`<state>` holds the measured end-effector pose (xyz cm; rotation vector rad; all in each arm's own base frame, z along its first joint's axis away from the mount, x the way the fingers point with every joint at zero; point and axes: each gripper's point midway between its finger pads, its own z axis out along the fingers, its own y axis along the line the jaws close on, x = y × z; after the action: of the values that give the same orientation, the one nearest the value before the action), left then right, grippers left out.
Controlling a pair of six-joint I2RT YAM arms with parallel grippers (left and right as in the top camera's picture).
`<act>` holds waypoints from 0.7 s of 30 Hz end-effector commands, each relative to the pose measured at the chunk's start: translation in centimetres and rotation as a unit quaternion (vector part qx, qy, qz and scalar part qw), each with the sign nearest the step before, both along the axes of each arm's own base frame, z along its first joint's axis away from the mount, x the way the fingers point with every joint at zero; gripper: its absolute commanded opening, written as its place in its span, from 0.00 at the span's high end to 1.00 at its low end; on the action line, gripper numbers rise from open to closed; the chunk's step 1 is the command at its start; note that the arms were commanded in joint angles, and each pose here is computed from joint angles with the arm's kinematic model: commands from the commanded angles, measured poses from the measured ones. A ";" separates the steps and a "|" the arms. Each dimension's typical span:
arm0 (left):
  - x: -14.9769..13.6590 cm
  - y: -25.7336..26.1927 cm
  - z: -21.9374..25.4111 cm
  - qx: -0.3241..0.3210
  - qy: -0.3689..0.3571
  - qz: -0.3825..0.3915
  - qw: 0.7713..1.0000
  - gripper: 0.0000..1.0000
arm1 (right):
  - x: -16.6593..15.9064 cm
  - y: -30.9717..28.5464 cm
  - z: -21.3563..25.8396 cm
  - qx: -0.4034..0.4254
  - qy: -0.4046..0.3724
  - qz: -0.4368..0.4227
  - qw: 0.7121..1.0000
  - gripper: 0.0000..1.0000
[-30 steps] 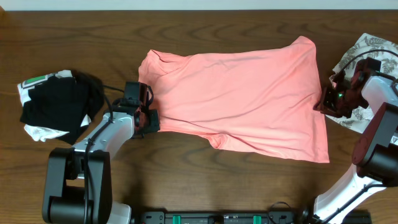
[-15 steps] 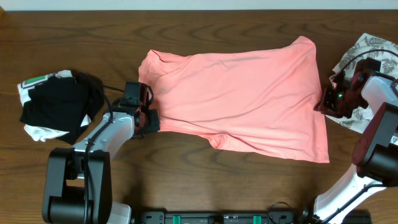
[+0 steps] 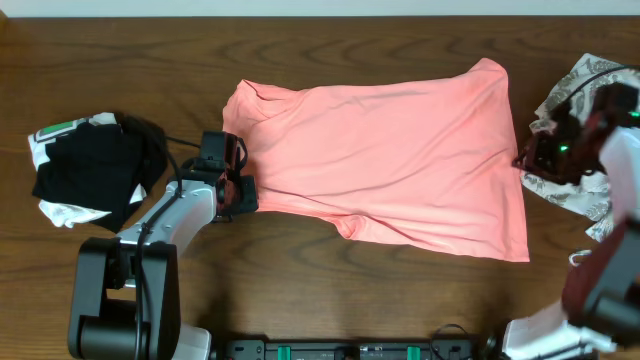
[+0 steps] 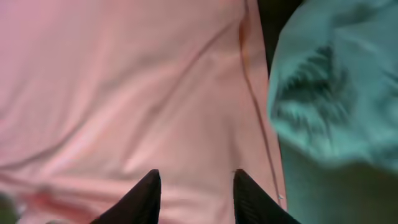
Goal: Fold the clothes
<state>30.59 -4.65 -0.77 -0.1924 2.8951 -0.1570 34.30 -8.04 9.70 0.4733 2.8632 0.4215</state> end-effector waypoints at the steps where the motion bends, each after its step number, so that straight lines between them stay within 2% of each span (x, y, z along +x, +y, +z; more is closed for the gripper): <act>1: -6.0 1.5 -4.6 0.027 0.112 0.013 0.993 0.60 | -1.8 0.1 3.6 -0.033 -0.010 0.000 0.999 0.61; 4: -6.1 1.5 -4.6 0.028 0.113 0.013 0.993 0.60 | -4.6 -0.4 3.2 -0.053 0.047 -0.027 0.997 0.60; 9: -6.1 1.5 -4.6 0.028 0.113 0.013 0.993 0.60 | -7.6 0.8 -0.2 -0.030 0.108 -0.045 0.993 0.60; 15: -6.0 1.5 -4.6 0.028 0.113 0.013 0.993 0.60 | -10.4 1.4 -5.1 -0.019 0.148 -0.090 0.985 0.60; 21: -6.0 1.5 -4.6 0.028 0.113 0.013 0.993 0.60 | -12.8 -0.7 -7.8 -0.074 0.183 -0.159 0.967 0.59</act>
<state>30.58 -4.68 -0.77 -0.1925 2.8958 -0.1606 22.78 -7.28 2.71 0.9035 3.0666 0.2069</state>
